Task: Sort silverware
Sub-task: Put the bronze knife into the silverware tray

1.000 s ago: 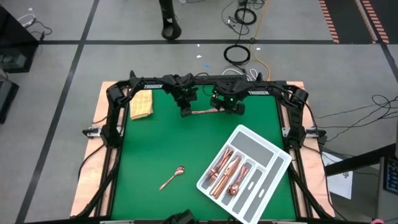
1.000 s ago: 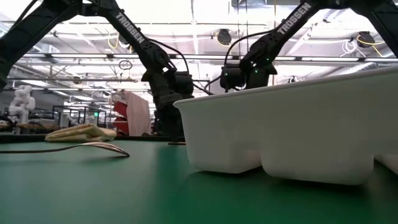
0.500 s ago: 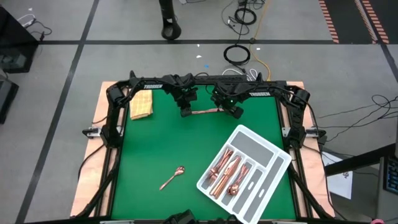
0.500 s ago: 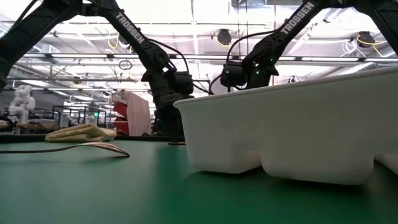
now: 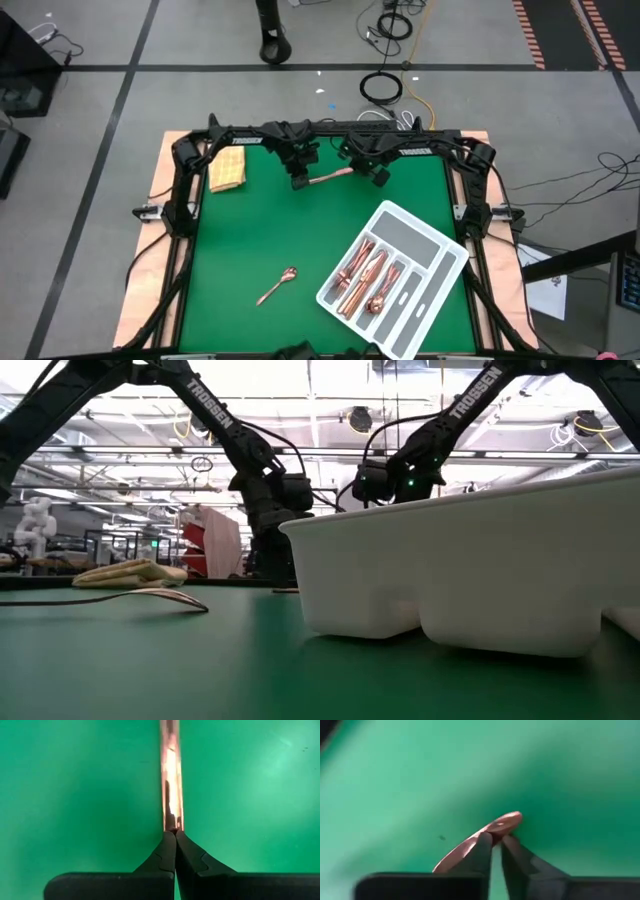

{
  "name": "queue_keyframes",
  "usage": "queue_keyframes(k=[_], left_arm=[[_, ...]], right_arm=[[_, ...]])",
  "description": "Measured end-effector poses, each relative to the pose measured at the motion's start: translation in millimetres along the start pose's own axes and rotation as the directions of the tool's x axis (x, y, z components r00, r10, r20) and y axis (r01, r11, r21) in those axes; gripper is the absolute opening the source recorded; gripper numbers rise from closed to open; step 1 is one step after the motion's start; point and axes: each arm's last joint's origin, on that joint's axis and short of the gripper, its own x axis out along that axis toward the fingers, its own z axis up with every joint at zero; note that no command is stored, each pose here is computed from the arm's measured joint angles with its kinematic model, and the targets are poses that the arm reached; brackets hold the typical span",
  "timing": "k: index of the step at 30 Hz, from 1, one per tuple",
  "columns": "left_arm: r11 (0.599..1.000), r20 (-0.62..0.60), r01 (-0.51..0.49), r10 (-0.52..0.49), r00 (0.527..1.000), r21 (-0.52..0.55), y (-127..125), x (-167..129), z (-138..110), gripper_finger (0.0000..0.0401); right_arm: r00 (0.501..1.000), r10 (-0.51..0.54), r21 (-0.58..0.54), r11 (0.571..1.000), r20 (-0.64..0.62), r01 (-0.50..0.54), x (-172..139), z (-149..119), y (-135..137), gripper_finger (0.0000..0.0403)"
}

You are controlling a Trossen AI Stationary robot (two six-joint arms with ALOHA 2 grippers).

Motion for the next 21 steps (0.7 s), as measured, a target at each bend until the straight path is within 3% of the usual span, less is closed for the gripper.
queue_keyframes(k=[2,7,11,17,21], left_arm=[[1.0,-0.002,0.011,-0.011,1.0,0.01,-4,2,1,0.0],[0.992,0.026,0.128,-0.128,0.991,0.01,-15,8,3,0.0],[0.99,0.039,0.141,-0.142,0.989,0.022,-21,8,4,0.0],[0.992,0.058,0.126,-0.125,0.991,-0.008,-21,6,6,0.0],[0.992,0.052,0.123,-0.123,0.991,-0.006,-25,7,7,0.0]], right_arm=[[0.999,0.038,-0.034,0.999,0.009,-0.038,0,0,4,0.0009],[0.997,0.071,-0.105,0.992,-0.002,-0.071,-1,0,7,0.0002],[0.996,0.085,-0.202,0.975,-0.022,-0.088,-10,-2,8,0.0001],[0.987,0.155,-0.333,0.929,-0.041,-0.16,-37,-4,12,0.0],[0.981,0.187,-0.461,0.867,-0.046,-0.186,-55,-4,13,0.0]])
